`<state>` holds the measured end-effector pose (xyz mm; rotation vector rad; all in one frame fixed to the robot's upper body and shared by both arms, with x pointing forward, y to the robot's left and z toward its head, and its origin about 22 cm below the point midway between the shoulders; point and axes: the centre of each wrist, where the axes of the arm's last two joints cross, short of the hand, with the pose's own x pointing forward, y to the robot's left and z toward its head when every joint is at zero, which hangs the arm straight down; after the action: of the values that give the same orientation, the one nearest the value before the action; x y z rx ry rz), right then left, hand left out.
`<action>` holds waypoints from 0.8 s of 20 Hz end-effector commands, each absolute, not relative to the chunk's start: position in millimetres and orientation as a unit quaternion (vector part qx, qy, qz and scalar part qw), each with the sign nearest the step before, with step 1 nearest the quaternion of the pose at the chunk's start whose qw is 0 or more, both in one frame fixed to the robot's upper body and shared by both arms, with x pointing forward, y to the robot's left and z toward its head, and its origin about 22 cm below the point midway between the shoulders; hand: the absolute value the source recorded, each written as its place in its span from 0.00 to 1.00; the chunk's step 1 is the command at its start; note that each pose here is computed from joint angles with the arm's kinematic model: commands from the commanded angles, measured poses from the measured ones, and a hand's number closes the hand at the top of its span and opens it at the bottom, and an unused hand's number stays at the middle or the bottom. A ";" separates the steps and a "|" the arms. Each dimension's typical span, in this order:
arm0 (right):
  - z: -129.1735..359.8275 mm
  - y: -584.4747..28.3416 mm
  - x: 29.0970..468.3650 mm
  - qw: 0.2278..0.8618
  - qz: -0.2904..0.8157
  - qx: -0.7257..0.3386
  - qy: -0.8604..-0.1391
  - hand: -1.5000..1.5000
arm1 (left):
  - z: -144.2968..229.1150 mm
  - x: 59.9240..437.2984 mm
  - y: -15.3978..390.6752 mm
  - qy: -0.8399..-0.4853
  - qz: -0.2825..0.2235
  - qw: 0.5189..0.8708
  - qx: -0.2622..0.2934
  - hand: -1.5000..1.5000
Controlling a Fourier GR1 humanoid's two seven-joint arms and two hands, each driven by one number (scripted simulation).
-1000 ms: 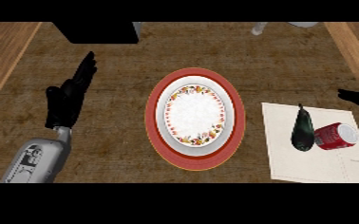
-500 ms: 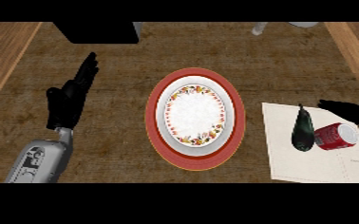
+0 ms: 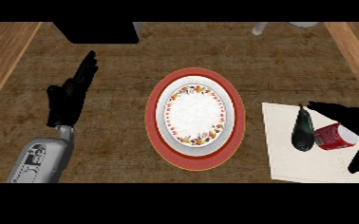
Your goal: Pick the can from the placemat and place it in the plate
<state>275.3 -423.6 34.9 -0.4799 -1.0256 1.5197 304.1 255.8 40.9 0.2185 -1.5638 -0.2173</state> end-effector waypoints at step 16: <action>0.8 -430.1 270.1 0.598 0.585 -0.284 -0.469 1.00 | 19.5 290.7 245.1 -0.693 -0.093 0.707 0.107 0.50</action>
<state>281.4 -434.1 13.8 -0.5913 -1.1324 1.4675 300.1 249.9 41.4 0.2241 -1.5560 -0.2172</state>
